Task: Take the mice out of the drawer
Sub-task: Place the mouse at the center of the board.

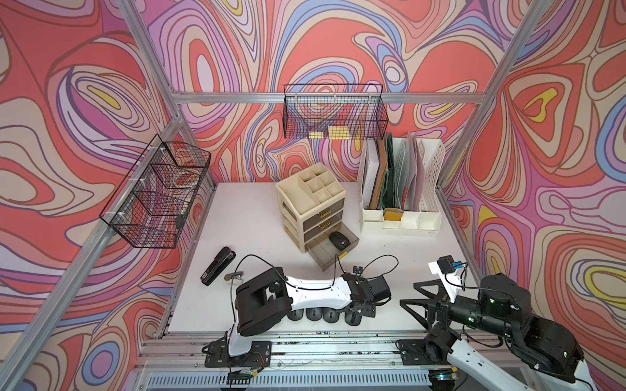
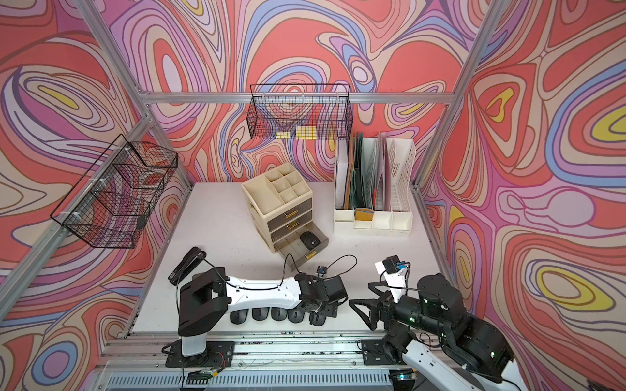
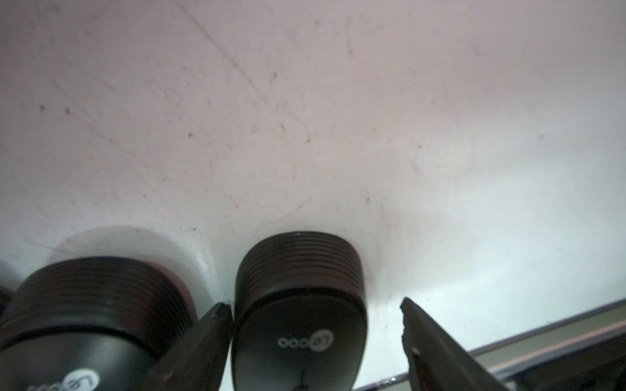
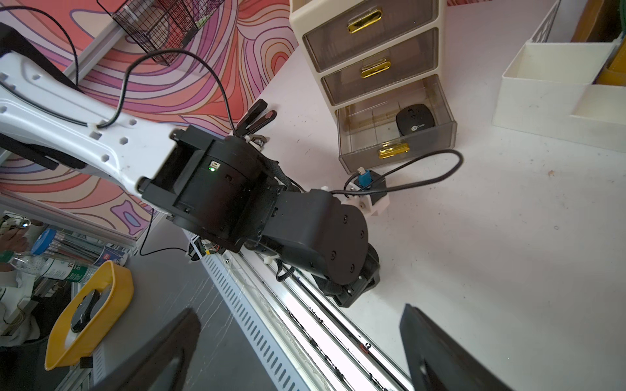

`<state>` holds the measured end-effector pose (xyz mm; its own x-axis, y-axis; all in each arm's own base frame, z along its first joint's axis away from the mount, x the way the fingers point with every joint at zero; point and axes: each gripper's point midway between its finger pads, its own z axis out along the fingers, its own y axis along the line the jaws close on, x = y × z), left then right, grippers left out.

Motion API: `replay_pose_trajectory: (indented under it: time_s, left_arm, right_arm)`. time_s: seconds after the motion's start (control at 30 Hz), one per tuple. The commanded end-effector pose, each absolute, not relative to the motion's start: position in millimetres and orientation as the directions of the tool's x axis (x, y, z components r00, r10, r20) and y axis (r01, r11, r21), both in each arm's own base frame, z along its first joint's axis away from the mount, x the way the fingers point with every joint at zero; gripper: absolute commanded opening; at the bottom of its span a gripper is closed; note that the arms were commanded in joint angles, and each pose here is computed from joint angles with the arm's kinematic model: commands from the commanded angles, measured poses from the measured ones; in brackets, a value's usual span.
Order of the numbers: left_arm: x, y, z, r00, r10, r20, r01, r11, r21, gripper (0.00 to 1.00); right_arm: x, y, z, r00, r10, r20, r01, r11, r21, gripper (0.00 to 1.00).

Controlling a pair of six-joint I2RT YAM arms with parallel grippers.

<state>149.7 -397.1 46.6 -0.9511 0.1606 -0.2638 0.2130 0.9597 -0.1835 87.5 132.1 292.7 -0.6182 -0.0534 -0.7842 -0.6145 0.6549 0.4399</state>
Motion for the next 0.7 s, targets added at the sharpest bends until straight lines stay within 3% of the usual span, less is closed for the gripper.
replay_pose_trajectory:
  time_s: [0.0, 0.27, 0.53, 0.67]
  left_arm:
    - [162.6, -402.2, 86.3, -0.909, 0.229, -0.347, 0.302, 0.938, -0.171, 0.89]
    - [181.9, -404.7, 153.3, -0.82, 0.381, -0.427, 0.486, 0.858, -0.168, 0.99]
    - [220.0, -389.8, 197.1, -0.744, 0.465, -0.479, 0.602, 0.778, -0.18, 0.99]
    - [242.2, -384.3, 205.4, -0.713, 0.504, -0.487, 0.633, 0.761, -0.14, 0.91]
  right_arm:
    - [89.0, 137.9, 308.6, -0.582, -0.006, -0.813, -0.642, 0.617, 0.455, 0.97]
    - [104.6, 142.7, 341.5, -0.501, 0.103, -0.859, -0.658, 0.599, 0.456, 0.97]
    - [129.3, 118.7, 345.8, -0.43, 0.208, -0.879, -0.545, 0.717, 0.435, 0.97]
    - [139.5, 105.7, 341.7, -0.397, 0.256, -0.882, -0.477, 0.763, 0.436, 0.97]
